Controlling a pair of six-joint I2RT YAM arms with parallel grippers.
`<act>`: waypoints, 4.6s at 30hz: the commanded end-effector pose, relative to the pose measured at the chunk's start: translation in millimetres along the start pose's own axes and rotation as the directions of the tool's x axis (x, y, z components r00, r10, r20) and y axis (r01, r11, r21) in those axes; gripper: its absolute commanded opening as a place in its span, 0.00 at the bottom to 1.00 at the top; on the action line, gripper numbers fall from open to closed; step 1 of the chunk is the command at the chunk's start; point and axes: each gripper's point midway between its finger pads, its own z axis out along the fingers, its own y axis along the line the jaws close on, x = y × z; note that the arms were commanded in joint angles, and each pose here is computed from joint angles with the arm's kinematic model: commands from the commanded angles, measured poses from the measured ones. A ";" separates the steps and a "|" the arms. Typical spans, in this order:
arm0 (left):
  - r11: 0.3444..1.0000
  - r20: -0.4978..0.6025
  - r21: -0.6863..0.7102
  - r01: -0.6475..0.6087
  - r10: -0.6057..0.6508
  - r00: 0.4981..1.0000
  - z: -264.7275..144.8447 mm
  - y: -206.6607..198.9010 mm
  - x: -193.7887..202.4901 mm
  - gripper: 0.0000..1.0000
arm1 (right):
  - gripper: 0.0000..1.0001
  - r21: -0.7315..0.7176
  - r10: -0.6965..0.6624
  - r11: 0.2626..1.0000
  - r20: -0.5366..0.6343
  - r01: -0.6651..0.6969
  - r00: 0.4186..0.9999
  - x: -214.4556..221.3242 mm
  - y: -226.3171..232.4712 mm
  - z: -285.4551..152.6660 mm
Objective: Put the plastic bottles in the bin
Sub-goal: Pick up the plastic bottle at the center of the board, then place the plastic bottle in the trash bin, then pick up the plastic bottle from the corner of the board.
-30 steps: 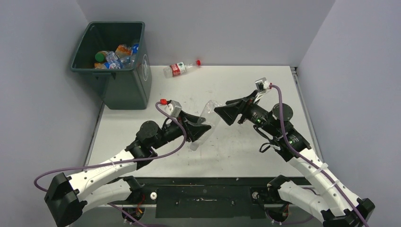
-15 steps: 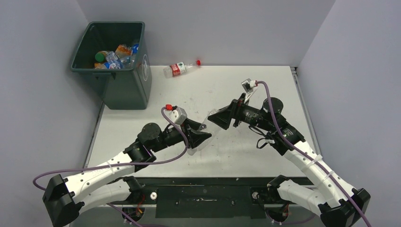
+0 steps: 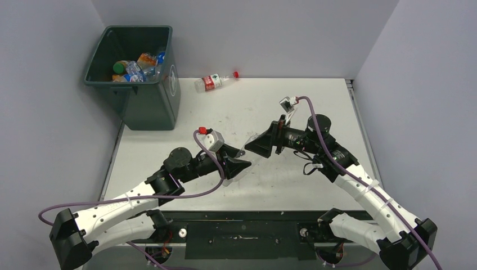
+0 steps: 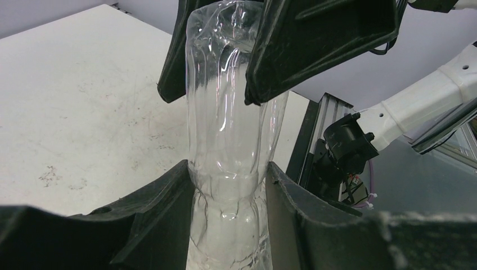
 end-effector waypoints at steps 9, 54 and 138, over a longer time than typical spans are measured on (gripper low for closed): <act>0.999 0.115 0.030 -0.039 0.036 0.993 -4.4 -15.1 -44.8 0.12 | 0.43 -0.010 -0.045 0.999 0.007 0.045 0.999 -3.1 11.5 -8.8; 0.846 0.723 0.453 0.280 -0.532 0.441 -76.9 -27.6 -167.6 0.74 | 0.05 -0.328 0.126 0.912 0.795 0.247 0.594 -59.3 64.3 -112.4; 0.628 -0.175 -0.739 -0.243 0.169 0.970 137.4 387.8 -132.3 0.96 | 0.90 0.535 -0.192 0.842 0.410 -0.065 0.892 25.7 -131.3 -72.6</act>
